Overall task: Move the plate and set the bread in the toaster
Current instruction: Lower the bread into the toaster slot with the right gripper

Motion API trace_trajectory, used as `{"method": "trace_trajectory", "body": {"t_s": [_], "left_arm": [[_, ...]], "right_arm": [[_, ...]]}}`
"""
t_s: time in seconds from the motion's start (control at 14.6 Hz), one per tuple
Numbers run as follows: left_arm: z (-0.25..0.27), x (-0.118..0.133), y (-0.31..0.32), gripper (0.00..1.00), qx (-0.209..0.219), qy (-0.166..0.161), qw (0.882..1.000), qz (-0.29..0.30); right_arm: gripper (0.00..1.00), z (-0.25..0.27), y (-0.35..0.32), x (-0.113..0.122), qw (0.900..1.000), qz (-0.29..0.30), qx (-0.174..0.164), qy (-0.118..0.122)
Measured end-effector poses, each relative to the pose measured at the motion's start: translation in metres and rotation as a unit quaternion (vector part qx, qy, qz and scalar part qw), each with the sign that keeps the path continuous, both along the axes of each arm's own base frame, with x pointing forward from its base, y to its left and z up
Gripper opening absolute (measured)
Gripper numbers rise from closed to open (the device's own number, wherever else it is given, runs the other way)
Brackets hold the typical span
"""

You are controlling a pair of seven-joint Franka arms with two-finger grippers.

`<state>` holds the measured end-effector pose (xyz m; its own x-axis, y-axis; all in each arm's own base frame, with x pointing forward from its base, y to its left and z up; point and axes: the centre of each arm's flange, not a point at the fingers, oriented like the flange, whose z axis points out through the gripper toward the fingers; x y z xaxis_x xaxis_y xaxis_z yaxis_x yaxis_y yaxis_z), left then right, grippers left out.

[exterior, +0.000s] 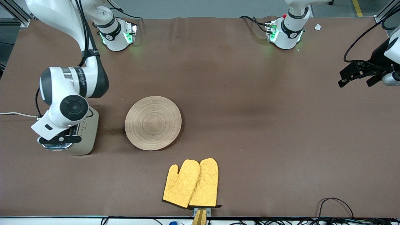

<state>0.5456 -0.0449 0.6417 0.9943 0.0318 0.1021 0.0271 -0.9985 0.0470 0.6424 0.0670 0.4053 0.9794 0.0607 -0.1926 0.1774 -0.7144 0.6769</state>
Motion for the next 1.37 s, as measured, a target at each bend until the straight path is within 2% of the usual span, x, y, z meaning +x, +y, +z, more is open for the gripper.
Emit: {"method": "trace_trajectory", "body": {"t_s": [0.62, 1.37], "left_arm": [[0.000, 0.000, -0.001, 1.00, 0.000, 0.000, 1.000, -0.001], [0.000, 0.000, -0.001, 1.00, 0.001, 0.000, 1.000, -0.009]], "right_arm": [[0.04, 0.003, 0.025, 0.006, 1.000, 0.011, 0.013, -0.009], [0.04, -0.001, 0.046, 0.004, 0.999, 0.040, 0.032, 0.004]]}}
